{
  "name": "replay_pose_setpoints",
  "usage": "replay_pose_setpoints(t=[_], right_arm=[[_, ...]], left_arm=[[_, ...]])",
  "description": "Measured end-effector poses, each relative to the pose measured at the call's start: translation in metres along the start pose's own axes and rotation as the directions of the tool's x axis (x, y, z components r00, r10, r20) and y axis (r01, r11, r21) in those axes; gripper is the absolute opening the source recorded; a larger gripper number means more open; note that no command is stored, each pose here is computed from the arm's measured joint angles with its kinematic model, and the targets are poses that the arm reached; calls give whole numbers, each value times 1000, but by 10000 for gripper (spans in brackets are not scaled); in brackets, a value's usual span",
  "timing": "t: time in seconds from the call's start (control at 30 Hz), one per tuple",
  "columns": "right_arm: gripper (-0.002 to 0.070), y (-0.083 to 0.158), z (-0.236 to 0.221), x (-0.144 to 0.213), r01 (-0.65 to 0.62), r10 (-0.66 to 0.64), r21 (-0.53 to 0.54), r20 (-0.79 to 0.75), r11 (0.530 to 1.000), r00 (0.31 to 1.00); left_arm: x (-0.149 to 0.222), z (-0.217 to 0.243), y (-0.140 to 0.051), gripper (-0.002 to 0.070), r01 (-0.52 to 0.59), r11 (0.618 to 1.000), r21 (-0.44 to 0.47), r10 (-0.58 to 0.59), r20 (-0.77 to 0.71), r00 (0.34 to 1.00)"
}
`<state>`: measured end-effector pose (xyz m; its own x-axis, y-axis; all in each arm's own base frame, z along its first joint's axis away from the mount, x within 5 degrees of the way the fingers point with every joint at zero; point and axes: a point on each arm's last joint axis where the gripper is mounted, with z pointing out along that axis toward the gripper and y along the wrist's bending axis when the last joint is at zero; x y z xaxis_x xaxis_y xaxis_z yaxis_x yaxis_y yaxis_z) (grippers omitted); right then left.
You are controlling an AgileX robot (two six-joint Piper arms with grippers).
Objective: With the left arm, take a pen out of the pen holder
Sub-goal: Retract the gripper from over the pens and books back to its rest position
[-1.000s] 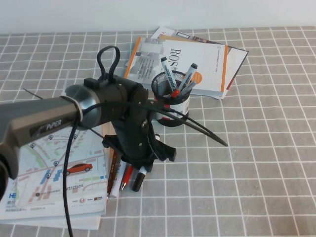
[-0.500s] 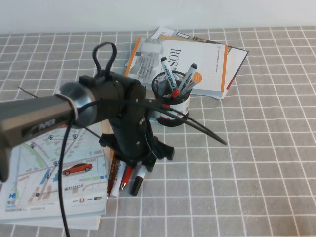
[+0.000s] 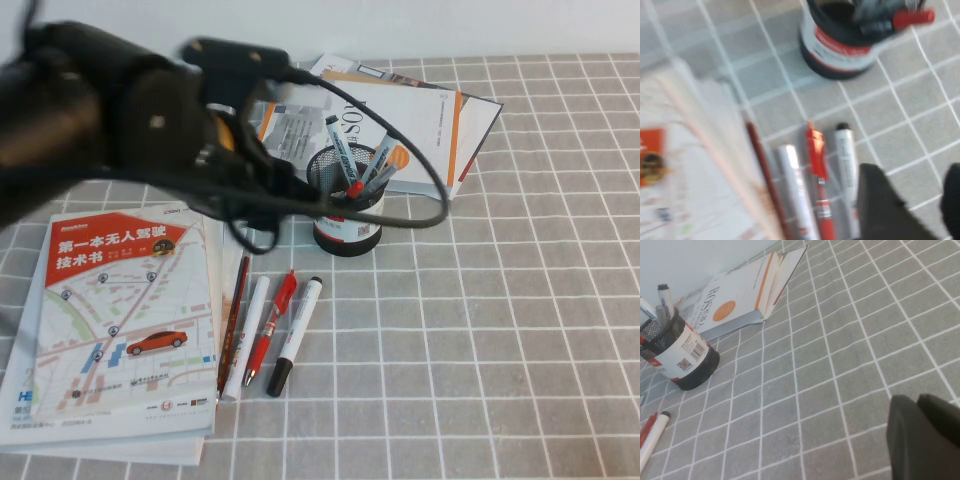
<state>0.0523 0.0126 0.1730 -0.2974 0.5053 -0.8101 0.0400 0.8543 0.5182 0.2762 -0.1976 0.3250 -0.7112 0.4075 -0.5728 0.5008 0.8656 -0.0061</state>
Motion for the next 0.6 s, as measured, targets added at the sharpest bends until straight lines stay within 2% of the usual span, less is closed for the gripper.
replay_pose_setpoints(t=[0.1,0.2,0.47,0.6], right_arm=[[-13,0,0,0,0,0,0,0,1000,1000],[-13,0,0,0,0,0,0,0,1000,1000],[-13,0,0,0,0,0,0,0,1000,1000],[-13,0,0,0,0,0,0,0,1000,1000]], left_arm=[[10,-28,6,96,-26,999,-27,27,50,998],[35,-50,7,25,-47,998,-31,49,81,996],[119,-78,-11,0,-152,986,65,137,193,972],[149,-84,-6,0,-179,982,58,167,169,971]])
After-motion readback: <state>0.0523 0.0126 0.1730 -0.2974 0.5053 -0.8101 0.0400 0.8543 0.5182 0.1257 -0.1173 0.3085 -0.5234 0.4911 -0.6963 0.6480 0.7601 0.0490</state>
